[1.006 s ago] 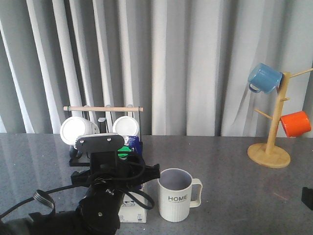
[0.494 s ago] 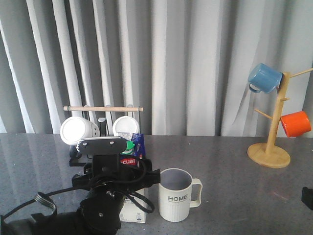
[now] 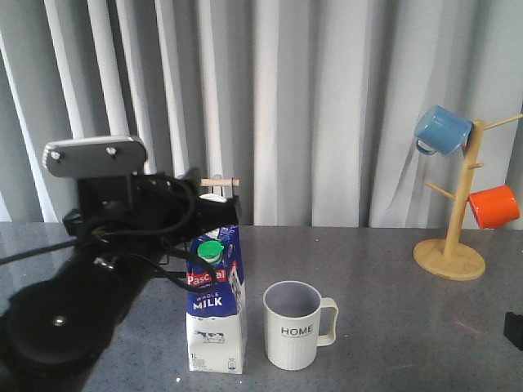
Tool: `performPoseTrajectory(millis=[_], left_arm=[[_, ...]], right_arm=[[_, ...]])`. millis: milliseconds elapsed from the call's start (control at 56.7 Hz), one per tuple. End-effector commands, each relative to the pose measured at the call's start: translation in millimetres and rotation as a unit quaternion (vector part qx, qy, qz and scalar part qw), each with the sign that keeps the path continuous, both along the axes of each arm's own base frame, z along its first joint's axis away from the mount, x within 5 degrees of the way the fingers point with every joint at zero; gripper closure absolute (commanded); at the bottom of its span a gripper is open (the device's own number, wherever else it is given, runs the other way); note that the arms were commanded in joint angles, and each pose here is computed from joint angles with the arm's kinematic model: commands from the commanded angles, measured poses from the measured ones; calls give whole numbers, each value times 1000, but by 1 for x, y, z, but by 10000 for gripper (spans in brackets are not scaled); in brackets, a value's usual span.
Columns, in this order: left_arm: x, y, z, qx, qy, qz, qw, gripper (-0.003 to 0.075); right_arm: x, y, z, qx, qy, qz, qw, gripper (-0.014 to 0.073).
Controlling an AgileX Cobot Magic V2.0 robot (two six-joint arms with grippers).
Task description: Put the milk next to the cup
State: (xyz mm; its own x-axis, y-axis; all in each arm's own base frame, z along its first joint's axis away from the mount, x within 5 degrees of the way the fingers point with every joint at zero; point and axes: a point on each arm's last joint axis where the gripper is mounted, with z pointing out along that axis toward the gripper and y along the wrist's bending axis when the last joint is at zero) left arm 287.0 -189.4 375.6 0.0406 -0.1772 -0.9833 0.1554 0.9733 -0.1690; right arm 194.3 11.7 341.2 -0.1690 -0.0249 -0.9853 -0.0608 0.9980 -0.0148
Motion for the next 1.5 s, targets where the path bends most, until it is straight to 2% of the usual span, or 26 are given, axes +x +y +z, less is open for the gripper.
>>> performPoseTrajectory(millis=[0,141,282,353,423,459,512,582,635,688,759,812,882,970,1094,1270,1358,1482], left_arm=[[-22,15,46,-14,-70,-12,997,729],[-36,24,62,-35,-80,-30,996,728],[-38,27,65,-46,-83,-29,995,728],[-40,27,71,-96,-84,-40,991,728],[-42,25,87,-166,-94,-68,979,728],[-45,21,97,-196,-96,-103,970,728],[-53,13,112,-211,-98,-157,960,728],[-63,0,122,-177,-106,-222,953,727],[-69,-10,119,-135,-98,-258,952,727],[-71,-16,110,-84,-77,-281,953,726],[-73,-24,83,46,-37,-309,949,726],[-76,-22,61,116,10,-319,941,726],[-80,-9,36,155,59,-306,937,726],[-87,16,15,184,78,-273,941,726],[-111,58,-2,188,76,-239,950,726],[-150,121,-29,116,25,-157,980,726],[-172,144,-55,101,-6,-111,989,726],[-194,164,-97,88,-5,-55,995,726]], right_arm=[[0,-1,18,-3,-53,1,999,603],[0,-1,18,-3,-53,1,999,603],[0,-1,18,-3,-53,1,999,603],[0,-1,18,-3,-53,1,999,603],[0,-1,18,-3,-53,1,999,603],[0,-1,18,-3,-53,1,999,603],[0,-1,18,-3,-53,1,999,603],[0,-1,18,-3,-53,1,999,603],[0,-1,18,-3,-53,1,999,603],[0,-1,18,-3,-53,1,999,603],[0,-1,18,-3,-53,1,999,603],[0,-1,18,-3,-53,1,999,603],[0,-1,18,-3,-53,1,999,603],[0,-1,18,-3,-53,1,999,603],[0,-1,18,-3,-53,1,999,603],[0,-1,18,-3,-53,1,999,603],[0,-1,18,-3,-53,1,999,603],[0,-1,18,-3,-53,1,999,603]])
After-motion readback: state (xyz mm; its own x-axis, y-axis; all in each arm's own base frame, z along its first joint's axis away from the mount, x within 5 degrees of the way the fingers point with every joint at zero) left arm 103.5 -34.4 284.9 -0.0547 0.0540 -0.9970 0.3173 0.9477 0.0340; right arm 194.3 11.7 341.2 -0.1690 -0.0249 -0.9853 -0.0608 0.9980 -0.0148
